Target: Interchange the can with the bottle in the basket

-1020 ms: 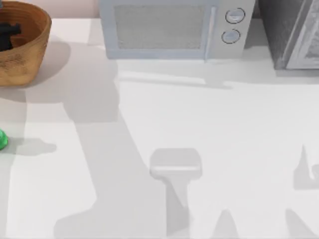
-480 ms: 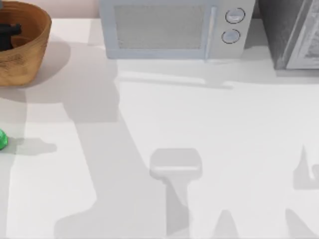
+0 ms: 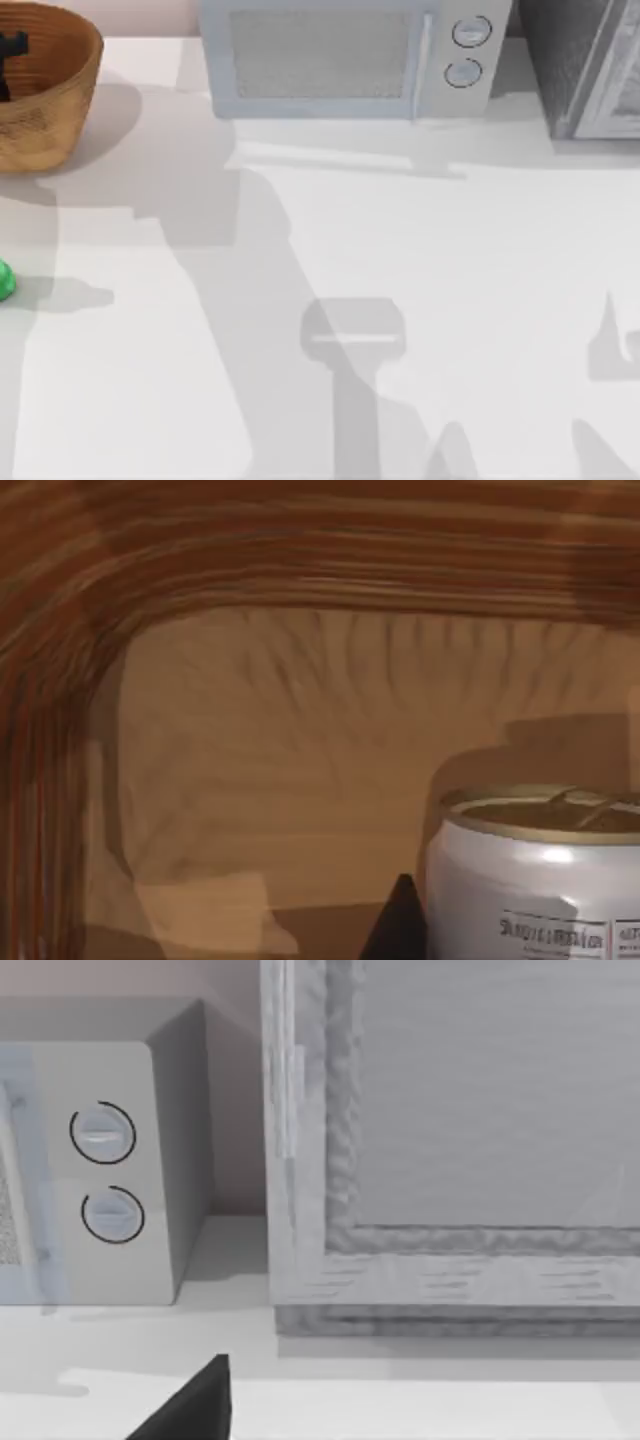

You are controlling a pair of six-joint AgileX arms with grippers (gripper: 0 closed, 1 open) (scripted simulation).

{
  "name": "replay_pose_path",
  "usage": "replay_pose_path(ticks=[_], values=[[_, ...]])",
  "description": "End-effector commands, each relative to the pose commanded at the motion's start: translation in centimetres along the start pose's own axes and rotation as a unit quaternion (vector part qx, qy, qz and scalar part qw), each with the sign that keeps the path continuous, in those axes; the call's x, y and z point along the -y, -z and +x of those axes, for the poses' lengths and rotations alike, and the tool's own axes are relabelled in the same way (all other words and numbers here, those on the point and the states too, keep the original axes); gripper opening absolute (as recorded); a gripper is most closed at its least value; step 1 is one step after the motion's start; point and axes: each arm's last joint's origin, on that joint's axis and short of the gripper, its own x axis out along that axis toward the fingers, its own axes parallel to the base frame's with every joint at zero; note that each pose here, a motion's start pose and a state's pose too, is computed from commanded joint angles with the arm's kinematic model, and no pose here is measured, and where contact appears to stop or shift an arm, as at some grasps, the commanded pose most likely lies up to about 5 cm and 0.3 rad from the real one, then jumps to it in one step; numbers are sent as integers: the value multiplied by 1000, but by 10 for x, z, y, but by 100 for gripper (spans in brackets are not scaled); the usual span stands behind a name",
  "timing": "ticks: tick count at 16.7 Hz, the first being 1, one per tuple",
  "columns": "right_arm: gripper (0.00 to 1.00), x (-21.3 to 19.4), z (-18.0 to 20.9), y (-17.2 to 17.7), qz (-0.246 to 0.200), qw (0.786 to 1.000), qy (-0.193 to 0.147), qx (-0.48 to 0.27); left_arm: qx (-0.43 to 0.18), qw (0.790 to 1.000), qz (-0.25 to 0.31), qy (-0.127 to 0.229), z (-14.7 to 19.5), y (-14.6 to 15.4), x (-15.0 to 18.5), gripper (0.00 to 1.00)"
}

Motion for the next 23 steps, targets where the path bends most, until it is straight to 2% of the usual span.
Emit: replay_pose_path(ticks=[3,6,9,12,15,18,20,23], values=[[100,0,0,0,0,1000,0,0,50,998,12,-27,-57,16,23,0],[100,0,0,0,0,1000,0,0,126,990,32,-50,-125,53,54,0],[100,0,0,0,0,1000,0,0,219,972,52,-66,-182,114,81,0],[100,0,0,0,0,1000,0,0,314,944,66,-72,-212,191,98,0],[100,0,0,0,0,1000,0,0,399,911,77,-68,-209,265,103,0],[100,0,0,0,0,1000,0,0,470,876,84,-58,-183,322,101,0],[100,0,0,0,0,1000,0,0,506,857,86,-51,-159,349,97,0],[100,0,0,0,0,1000,0,0,543,835,82,-44,-125,372,91,0]])
